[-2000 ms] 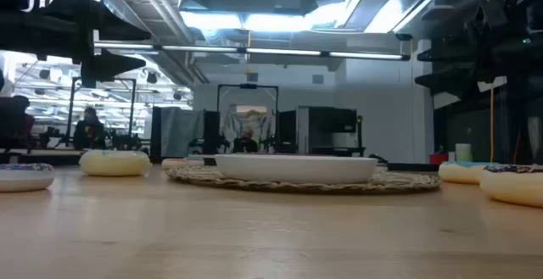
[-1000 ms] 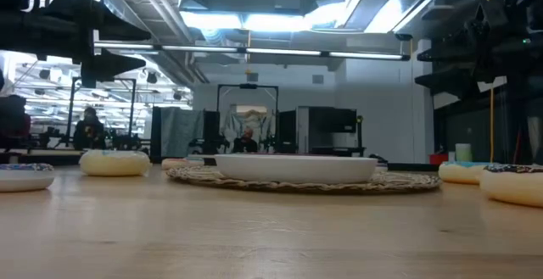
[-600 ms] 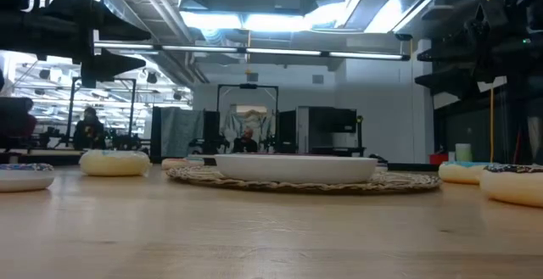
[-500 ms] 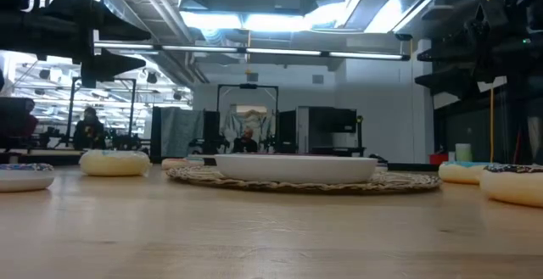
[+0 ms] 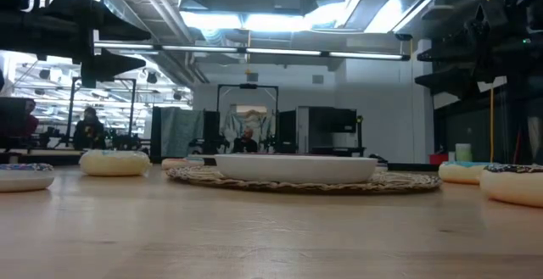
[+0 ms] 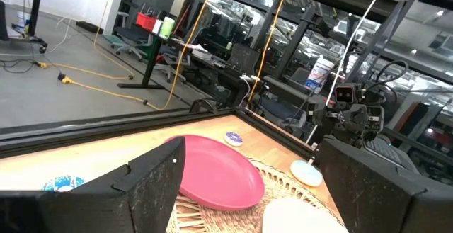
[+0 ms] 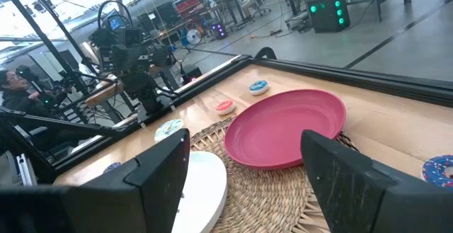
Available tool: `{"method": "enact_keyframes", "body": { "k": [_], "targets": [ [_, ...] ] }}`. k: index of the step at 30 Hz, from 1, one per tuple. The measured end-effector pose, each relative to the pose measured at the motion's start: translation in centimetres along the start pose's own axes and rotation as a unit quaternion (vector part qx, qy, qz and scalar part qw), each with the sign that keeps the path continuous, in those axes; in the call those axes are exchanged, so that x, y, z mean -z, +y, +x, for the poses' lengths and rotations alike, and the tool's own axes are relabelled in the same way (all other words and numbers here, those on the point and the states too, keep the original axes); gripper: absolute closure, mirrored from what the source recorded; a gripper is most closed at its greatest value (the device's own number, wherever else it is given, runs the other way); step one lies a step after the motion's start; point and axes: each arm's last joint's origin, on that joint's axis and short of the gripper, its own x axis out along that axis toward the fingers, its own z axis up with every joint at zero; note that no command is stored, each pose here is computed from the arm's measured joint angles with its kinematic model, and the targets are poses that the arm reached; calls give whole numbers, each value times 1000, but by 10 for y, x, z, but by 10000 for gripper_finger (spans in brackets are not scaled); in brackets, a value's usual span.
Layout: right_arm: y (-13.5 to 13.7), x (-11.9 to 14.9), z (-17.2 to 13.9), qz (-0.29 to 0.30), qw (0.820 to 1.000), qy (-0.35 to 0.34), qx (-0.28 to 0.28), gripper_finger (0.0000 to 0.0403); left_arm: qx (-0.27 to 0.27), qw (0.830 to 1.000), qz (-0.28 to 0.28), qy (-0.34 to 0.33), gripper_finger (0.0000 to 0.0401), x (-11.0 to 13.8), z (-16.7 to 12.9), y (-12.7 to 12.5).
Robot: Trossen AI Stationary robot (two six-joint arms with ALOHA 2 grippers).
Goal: Pick & Place donuts
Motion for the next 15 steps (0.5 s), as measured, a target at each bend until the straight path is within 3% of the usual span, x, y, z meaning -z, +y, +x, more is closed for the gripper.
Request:
{"method": "enact_keyframes", "body": {
  "k": [15],
  "targets": [
    [0, 0, 0, 0, 1000, 0, 0, 132, 1, 1000, -11, -3, 88, -1, 0, 0]
  ]
}}
